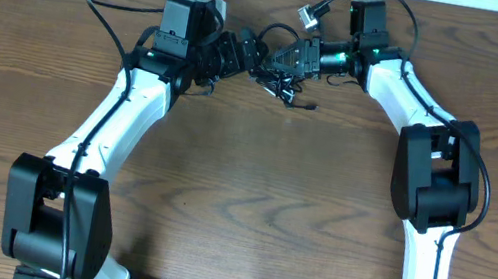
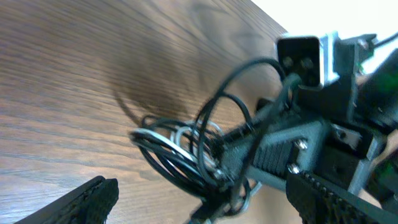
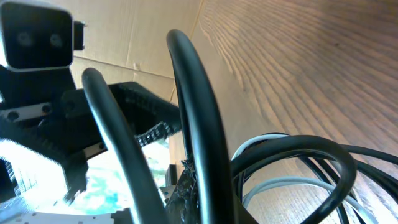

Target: Untangle cables

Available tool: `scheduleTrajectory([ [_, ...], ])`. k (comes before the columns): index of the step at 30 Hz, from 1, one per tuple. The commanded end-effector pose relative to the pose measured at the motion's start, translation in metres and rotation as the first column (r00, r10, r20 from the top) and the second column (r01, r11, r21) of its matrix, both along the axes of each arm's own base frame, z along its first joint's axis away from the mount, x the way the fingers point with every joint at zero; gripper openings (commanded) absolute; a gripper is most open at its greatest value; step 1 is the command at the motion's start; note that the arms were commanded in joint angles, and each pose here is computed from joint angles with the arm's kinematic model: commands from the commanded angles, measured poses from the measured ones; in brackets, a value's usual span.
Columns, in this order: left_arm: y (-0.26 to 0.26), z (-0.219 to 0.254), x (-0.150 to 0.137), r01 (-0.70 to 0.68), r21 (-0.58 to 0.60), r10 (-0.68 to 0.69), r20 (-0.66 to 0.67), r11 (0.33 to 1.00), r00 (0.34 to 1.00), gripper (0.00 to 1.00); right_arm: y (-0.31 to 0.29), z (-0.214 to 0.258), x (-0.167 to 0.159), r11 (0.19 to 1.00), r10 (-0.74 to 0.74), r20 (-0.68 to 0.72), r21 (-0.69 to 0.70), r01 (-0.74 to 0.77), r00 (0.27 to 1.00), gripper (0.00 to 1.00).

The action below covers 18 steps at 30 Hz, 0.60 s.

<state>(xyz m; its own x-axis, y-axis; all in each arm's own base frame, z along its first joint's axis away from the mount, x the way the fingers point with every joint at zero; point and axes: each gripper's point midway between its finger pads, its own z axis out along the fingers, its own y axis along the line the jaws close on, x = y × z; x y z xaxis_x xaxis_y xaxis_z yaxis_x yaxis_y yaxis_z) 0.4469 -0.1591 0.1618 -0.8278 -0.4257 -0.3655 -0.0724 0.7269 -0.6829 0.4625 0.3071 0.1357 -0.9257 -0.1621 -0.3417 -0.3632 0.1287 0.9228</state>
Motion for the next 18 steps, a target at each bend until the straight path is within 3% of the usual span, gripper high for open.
scheduleTrajectory([
  [1, 0.011, -0.022, 0.007, -0.094, 0.031, 0.095, -0.058, 0.995, 0.994, 0.93, 0.009, 0.008, -0.014, 0.996, 0.072, 0.011, 0.054, -0.073, 0.997, 0.01],
  [6, 0.012, -0.056, 0.010, -0.101, 0.047, 0.106, -0.127, 0.994, 0.986, 0.93, 0.009, -0.007, -0.005, 1.000, 0.009, 0.006, -0.024, -0.009, 1.000, 0.01],
  [9, 0.013, -0.067, 0.007, -0.101, 0.056, 0.108, -0.160, 0.993, 0.981, 0.93, 0.000, -0.029, 0.006, 0.988, -0.070, 0.016, -0.134, 0.071, 0.997, 0.25],
  [12, 0.013, -0.078, 0.003, -0.099, 0.066, 0.110, -0.194, 0.993, 0.975, 0.92, -0.012, -0.048, 0.013, 0.964, -0.127, 0.029, -0.231, 0.130, 0.991, 0.30],
  [15, 0.013, -0.087, 0.002, -0.096, 0.072, 0.110, -0.215, 0.993, 0.970, 0.80, -0.013, -0.049, 0.013, 0.962, -0.131, 0.018, -0.239, 0.132, 0.991, 0.35],
  [18, 0.013, -0.101, 0.000, -0.094, 0.081, 0.111, -0.246, 0.992, 0.963, 0.78, -0.014, -0.051, 0.012, 0.960, -0.134, 0.012, -0.245, 0.133, 0.991, 0.37],
])
